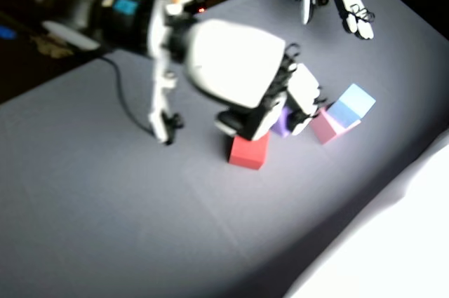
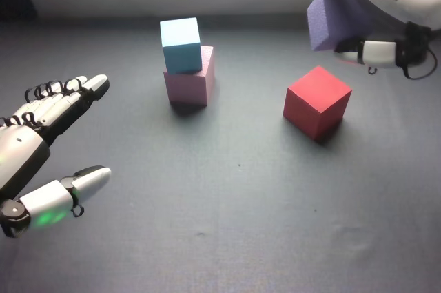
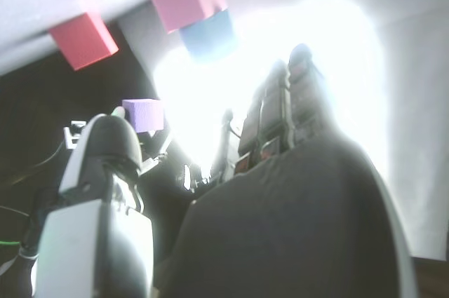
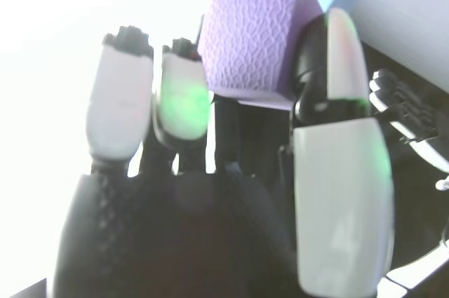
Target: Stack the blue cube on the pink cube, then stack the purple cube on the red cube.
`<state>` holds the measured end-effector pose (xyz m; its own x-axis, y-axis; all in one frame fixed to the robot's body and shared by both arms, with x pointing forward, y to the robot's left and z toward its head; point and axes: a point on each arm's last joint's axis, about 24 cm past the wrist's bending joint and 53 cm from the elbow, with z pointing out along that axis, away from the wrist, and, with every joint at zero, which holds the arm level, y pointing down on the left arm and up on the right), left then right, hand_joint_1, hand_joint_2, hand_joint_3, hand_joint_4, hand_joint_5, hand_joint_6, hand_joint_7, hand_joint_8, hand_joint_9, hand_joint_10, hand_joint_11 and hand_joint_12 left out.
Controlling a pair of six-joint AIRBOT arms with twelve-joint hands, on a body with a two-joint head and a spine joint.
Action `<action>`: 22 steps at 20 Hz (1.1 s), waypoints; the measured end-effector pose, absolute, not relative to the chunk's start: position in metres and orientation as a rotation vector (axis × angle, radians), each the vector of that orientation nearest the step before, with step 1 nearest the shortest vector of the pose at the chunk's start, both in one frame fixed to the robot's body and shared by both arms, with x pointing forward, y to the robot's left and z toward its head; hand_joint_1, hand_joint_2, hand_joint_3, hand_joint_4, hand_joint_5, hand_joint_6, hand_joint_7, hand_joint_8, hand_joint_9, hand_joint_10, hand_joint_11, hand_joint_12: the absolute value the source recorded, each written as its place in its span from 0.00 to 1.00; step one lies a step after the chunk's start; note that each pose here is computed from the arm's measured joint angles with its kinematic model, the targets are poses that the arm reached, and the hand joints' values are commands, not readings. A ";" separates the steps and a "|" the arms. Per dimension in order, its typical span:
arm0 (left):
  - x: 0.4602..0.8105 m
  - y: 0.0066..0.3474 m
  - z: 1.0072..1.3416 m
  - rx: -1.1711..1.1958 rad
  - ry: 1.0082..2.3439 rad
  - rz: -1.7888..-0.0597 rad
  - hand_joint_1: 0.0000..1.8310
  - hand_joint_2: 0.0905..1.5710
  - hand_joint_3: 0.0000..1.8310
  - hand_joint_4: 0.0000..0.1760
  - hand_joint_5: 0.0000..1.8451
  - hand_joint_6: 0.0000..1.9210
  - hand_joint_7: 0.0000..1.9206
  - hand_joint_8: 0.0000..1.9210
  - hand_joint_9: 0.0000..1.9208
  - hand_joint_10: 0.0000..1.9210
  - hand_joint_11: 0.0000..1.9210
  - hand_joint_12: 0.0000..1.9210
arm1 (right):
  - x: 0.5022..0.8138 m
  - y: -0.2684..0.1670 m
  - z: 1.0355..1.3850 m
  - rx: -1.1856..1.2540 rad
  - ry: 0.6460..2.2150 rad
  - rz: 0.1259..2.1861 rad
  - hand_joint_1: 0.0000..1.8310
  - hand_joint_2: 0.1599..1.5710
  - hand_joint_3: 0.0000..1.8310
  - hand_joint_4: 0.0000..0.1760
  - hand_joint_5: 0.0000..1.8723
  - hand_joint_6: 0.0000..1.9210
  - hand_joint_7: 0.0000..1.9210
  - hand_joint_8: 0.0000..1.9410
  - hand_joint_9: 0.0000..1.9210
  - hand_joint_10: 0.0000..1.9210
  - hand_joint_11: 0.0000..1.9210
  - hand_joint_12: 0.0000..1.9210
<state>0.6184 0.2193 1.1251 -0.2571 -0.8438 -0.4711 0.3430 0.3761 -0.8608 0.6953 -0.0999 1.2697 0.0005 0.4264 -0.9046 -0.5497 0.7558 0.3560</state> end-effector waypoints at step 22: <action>0.618 0.223 1.121 -0.505 1.414 -1.201 0.33 0.82 0.00 0.90 0.00 0.00 0.00 0.00 0.00 0.00 0.00 0.00 | 0.732 -0.093 1.191 -0.058 1.607 0.743 0.59 0.78 0.00 0.00 0.38 0.72 0.48 1.00 0.59 1.00 0.65 1.00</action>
